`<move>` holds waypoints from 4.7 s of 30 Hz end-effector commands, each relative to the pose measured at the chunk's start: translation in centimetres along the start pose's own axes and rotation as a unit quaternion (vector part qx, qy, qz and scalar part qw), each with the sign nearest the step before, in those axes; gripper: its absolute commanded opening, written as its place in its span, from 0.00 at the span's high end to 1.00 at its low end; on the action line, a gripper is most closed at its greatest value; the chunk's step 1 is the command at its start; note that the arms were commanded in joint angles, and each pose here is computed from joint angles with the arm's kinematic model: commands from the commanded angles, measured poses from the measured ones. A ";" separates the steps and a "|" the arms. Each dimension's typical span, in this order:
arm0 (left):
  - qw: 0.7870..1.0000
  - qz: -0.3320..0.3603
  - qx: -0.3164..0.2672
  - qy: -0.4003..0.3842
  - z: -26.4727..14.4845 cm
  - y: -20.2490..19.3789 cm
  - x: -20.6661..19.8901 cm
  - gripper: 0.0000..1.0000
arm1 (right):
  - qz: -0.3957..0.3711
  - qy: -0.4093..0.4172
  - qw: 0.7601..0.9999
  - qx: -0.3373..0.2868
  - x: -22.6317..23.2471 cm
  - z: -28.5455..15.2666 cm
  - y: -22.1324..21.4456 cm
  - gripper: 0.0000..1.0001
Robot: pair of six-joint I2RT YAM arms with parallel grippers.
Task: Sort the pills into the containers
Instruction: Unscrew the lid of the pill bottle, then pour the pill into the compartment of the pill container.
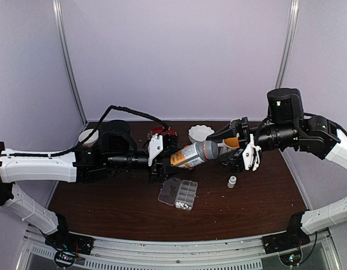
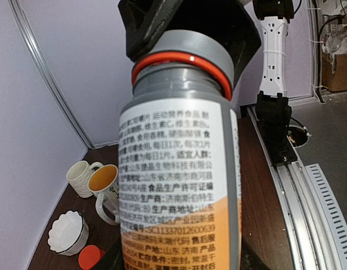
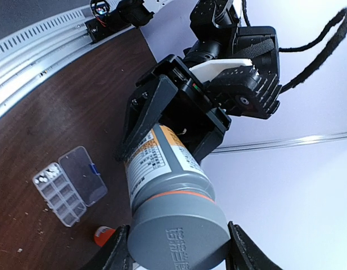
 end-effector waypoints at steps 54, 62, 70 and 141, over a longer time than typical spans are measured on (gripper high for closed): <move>0.957 -0.145 0.248 0.043 -2.3 -17.3 -5.0 0.89 | 0.765 -0.119 0.615 0.151 14.4 7.4 -14.7 0.98; 0.940 -0.155 0.299 0.051 -2.0 -18.7 -4.4 0.90 | 0.771 -0.129 0.606 0.150 14.6 7.3 -15.1 0.98; 0.919 -0.182 0.347 0.029 -1.3 -19.7 -3.8 0.91 | 0.772 -0.134 0.603 0.149 14.4 7.3 -15.1 0.98; 0.839 -0.284 0.463 -0.012 -0.3 -20.4 -1.3 0.94 | 0.771 -0.118 0.602 0.171 15.2 8.4 -15.7 1.00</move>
Point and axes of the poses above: each gripper's point midway between its finger pads, its own z axis out along the fingers, its own x axis along the line the jaws close on, y = z × x, the point moved 1 cm from there along -z, back along the fingers, and after that the axes turned 9 degrees about z, right-handed, at the moved point
